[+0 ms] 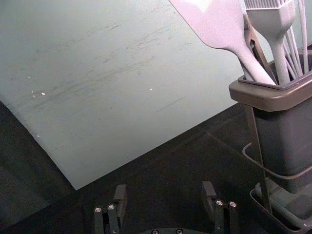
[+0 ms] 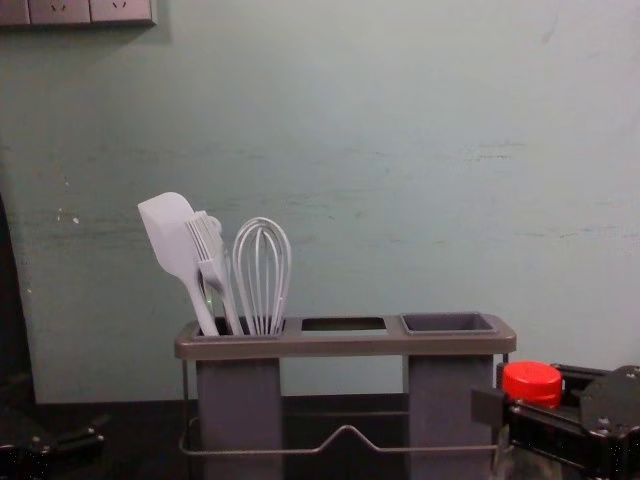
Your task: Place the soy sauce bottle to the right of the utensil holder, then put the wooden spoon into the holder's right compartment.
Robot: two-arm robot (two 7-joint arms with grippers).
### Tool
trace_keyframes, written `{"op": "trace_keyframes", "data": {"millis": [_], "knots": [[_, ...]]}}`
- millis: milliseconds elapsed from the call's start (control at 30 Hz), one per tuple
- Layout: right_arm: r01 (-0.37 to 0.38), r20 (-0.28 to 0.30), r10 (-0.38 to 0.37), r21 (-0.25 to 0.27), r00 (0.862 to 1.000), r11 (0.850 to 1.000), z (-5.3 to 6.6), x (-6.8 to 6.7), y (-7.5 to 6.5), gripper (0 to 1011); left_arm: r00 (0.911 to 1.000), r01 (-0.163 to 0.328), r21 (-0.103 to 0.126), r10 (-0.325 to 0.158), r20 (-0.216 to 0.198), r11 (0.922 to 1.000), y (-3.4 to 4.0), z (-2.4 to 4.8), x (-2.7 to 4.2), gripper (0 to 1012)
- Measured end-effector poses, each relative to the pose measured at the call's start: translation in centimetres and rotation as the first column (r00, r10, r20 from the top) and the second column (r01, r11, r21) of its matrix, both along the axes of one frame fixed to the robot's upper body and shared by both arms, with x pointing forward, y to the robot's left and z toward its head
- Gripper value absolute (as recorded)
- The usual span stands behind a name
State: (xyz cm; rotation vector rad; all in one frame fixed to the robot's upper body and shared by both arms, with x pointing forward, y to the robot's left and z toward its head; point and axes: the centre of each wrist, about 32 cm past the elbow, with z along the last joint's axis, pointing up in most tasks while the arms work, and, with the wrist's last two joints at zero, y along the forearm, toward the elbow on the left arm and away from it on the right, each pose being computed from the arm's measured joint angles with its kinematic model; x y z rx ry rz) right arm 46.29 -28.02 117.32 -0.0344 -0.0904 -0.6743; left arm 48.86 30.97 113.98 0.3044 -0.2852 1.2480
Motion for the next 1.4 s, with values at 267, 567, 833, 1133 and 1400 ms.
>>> {"op": "trace_keyframes", "data": {"millis": [267,567,833,1133,1400], "knots": [[0.007,0.011,-0.007,-0.005,1.0,1.0,0.6,-0.6,-0.4,390,1.0,0.0,0.0,0.0,0.0,1.0,0.0,-0.01,0.0,1005],[0.055,-0.02,-0.056,-0.009,0.998,0.998,2.2,-1.9,-2.0,390,1.0,0.0,0.0,0.0,0.0,1.0,0.0,0.0,0.0,1005],[0.119,-0.02,-0.119,0.005,0.993,0.993,2.8,-3.1,-4.3,390,1.0,0.0,0.0,0.0,0.0,1.0,0.0,0.0,0.0,1005],[0.189,0.002,-0.189,-0.002,0.982,0.982,2.9,-2.4,-6.0,390,1.0,0.0,0.0,0.0,0.0,1.0,0.0,0.0,0.0,1005],[0.218,0.023,-0.218,-0.009,0.976,0.976,2.6,0.1,-5.7,390,1.0,0.0,0.0,0.0,0.0,1.0,0.0,0.0,0.0,1005]]}}
